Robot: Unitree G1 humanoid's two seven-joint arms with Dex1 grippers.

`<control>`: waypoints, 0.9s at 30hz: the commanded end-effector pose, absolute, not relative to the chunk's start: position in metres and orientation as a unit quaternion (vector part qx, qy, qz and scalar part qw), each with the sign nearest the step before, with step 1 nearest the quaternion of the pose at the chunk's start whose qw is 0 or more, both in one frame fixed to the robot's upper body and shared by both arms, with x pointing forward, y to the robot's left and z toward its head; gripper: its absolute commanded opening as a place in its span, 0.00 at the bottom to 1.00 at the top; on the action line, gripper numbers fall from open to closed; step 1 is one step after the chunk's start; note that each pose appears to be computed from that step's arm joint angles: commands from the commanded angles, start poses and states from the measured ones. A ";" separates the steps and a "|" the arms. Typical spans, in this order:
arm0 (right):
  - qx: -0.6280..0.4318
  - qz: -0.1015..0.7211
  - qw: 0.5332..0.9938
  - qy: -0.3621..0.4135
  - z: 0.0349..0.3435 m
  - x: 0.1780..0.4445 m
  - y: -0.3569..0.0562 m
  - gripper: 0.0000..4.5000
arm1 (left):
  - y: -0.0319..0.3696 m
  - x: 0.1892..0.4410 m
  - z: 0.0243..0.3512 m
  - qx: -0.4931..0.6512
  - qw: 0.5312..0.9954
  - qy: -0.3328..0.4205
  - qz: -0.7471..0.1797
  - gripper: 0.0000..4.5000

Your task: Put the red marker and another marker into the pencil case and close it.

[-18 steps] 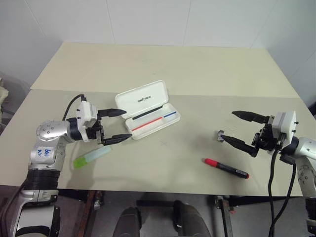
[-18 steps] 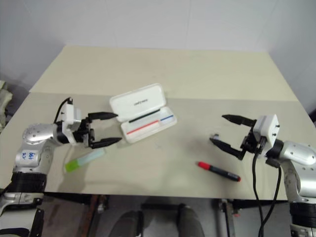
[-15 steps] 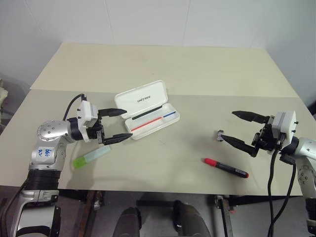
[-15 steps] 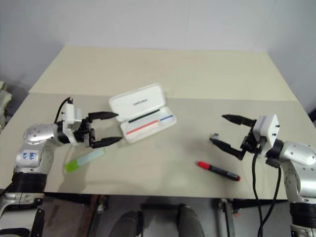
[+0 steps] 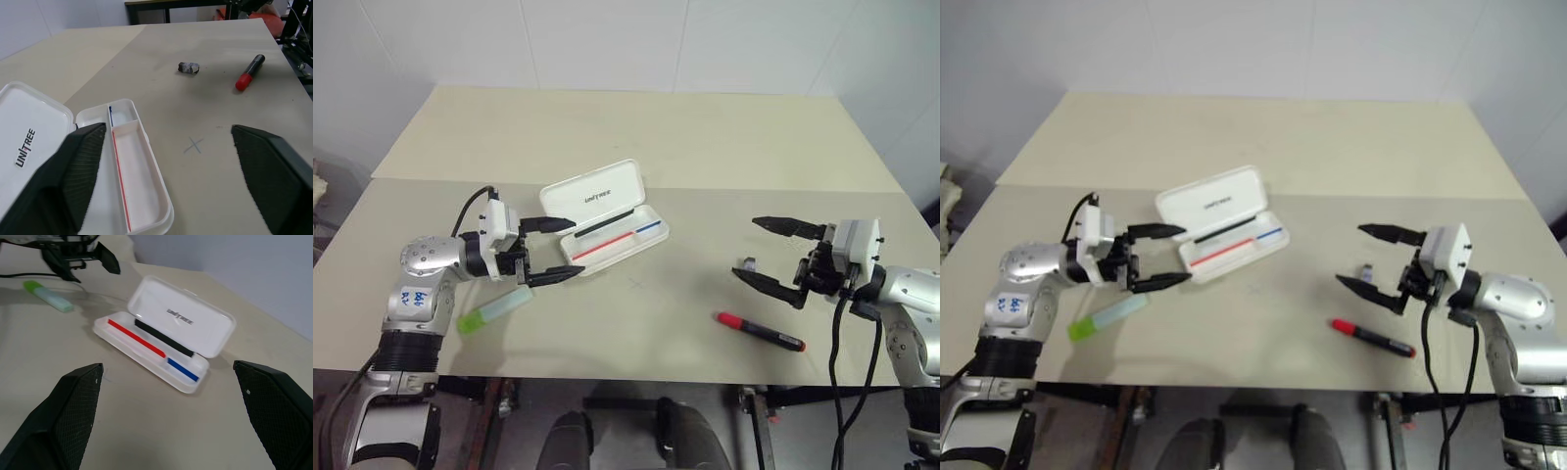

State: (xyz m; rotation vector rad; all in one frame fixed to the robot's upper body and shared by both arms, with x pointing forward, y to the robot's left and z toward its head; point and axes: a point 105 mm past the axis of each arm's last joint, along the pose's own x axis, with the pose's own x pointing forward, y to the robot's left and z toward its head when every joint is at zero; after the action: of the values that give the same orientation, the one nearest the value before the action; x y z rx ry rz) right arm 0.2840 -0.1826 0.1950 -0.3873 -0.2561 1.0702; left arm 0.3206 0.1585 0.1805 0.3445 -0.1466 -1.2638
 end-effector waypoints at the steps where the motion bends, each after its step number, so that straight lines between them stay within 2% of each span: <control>1: -0.188 0.520 0.821 -0.146 0.202 0.281 -0.169 1.00 | 0.153 0.321 0.183 0.176 0.791 -0.073 -0.581 0.65; 8: -0.191 0.534 0.807 -0.163 0.206 0.279 -0.158 1.00 | 0.129 0.336 0.172 0.196 0.807 -0.037 -0.556 0.65; 16: -0.184 0.537 0.802 -0.185 0.211 0.274 -0.144 1.00 | 0.105 0.341 0.164 0.205 0.807 0.003 -0.554 0.65; 27: -0.179 0.536 0.802 -0.194 0.213 0.266 -0.135 1.00 | 0.111 0.340 0.136 0.239 0.794 0.088 -0.552 0.65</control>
State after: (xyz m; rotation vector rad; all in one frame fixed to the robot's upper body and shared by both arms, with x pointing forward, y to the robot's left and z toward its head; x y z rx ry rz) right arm 0.2711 -0.1375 0.2043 -0.3717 -0.3768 1.1502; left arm 0.3395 0.1094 0.1315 0.4833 0.1940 -1.1935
